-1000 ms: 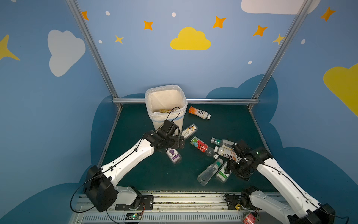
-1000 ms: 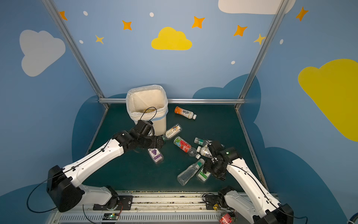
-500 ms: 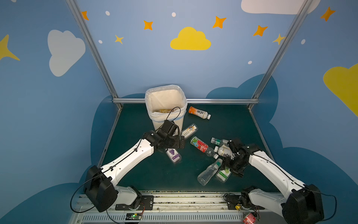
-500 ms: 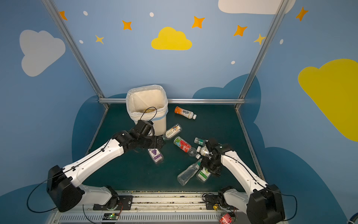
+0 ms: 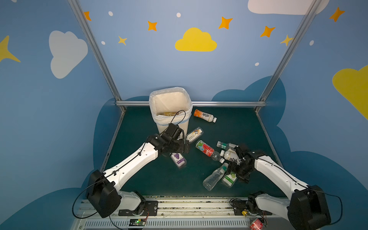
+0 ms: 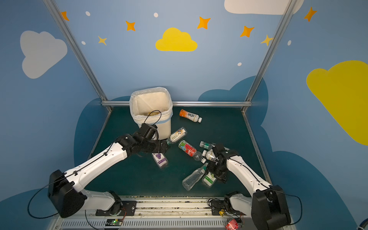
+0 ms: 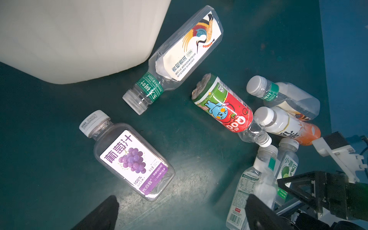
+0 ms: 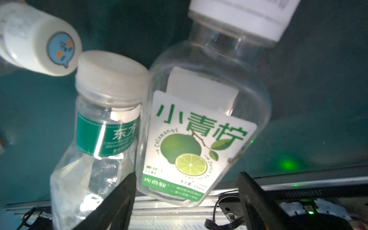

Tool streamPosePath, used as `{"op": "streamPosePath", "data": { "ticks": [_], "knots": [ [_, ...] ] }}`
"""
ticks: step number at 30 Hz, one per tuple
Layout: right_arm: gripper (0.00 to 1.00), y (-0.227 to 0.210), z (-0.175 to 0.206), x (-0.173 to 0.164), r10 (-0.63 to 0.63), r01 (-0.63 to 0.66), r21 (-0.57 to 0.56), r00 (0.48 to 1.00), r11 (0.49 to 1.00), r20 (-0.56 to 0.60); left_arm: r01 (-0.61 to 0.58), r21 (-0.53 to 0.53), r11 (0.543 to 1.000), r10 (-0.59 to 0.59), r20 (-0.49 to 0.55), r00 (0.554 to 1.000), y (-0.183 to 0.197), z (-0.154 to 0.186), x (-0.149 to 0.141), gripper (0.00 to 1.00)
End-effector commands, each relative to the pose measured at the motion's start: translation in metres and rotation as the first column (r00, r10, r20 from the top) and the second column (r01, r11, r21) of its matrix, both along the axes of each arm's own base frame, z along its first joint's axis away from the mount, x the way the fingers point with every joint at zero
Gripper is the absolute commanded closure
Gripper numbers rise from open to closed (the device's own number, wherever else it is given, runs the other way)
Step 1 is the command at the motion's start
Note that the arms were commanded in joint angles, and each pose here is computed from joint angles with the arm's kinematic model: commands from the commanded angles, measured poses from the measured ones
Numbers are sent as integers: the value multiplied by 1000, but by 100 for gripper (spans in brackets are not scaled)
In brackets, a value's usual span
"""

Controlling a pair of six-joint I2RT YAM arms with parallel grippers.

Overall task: Throw the plastic bottles in the bin
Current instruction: Pick up the plastic bottle from the bottom-right of the table.

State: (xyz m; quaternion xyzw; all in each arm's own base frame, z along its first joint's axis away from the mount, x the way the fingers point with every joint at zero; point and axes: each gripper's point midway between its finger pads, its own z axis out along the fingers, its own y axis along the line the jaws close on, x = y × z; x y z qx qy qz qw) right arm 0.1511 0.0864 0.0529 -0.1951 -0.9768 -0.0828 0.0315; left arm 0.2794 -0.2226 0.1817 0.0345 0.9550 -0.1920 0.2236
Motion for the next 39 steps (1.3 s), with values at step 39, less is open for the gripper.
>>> {"op": "streamPosePath", "data": {
  "ticks": [39],
  "knots": [
    [35,-19,-19,-8,-19,15,-72,998,997,-62,-55,17,998,55,-24,998,29,3,14,0]
  ]
}}
